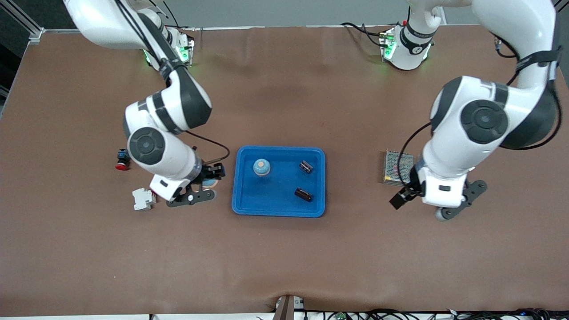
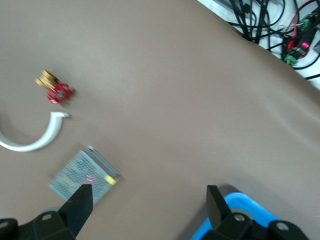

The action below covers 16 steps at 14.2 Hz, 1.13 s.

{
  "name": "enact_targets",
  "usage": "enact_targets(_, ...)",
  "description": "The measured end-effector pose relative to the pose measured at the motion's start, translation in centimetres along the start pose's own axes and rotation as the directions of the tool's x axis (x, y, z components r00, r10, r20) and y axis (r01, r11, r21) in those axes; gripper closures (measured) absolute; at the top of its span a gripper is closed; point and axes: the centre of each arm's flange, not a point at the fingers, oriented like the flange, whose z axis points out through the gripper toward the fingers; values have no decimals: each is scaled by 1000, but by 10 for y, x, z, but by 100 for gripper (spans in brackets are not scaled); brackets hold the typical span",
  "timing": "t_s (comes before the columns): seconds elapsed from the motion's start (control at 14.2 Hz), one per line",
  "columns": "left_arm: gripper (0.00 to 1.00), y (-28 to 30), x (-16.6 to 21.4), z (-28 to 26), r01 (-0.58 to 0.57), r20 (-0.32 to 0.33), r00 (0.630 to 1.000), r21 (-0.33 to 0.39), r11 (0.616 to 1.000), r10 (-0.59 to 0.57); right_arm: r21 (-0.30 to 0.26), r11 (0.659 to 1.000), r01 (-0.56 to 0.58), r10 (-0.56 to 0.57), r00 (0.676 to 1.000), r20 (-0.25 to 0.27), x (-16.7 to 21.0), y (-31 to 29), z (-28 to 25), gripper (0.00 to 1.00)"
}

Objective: Place electrolytic capacitor and blue bell in tray
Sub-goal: 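Carry the bell over the tray with the right gripper while the left gripper retracts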

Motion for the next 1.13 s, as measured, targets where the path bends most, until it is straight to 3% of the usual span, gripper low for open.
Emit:
enact_targets(0.28, 0, -48, 34, -20, -156, 3, 988, 30, 987, 156, 20, 997, -70, 71, 997, -40, 2, -21, 11, 31)
enact_targets(0.63, 0, -96, 55, -55, -242, 7, 970, 61, 968, 242, 41, 993, -109, 112, 992, -63, 4, -61, 63, 31)
enact_targets(1.13, 0, -133, 41, -113, -361, 43, 933, 101, 927, 358, 55, 992, -112, 117, 990, -85, 11, -69, 111, 31)
